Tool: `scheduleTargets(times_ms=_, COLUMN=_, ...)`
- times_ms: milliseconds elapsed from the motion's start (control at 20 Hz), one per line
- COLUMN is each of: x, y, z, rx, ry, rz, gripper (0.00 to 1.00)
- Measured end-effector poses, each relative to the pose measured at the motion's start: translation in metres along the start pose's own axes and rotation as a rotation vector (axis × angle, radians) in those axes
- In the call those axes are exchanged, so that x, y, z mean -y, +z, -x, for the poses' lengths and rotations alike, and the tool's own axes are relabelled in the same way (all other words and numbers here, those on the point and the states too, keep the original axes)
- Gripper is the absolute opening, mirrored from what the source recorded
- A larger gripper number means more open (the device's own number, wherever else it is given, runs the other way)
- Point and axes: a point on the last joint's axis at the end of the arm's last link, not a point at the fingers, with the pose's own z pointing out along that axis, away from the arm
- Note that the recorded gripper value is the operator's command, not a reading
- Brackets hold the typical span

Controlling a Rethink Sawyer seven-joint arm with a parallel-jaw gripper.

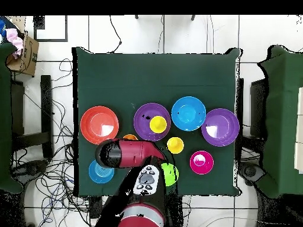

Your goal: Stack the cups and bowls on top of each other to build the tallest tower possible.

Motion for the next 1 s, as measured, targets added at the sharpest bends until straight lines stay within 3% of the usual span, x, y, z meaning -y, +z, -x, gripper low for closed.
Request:
scheduleTargets(times_ms=550, x=-0.008, y=-0.04, z=0.006, rx=0.068, ry=-0.003, rz=0.015, gripper=1.0)
scheduleTargets(times_ms=1000, x=-0.021, y=-0.037, z=-0.001, rx=0.06, ry=-0.013, rz=0.016, gripper=1.0)
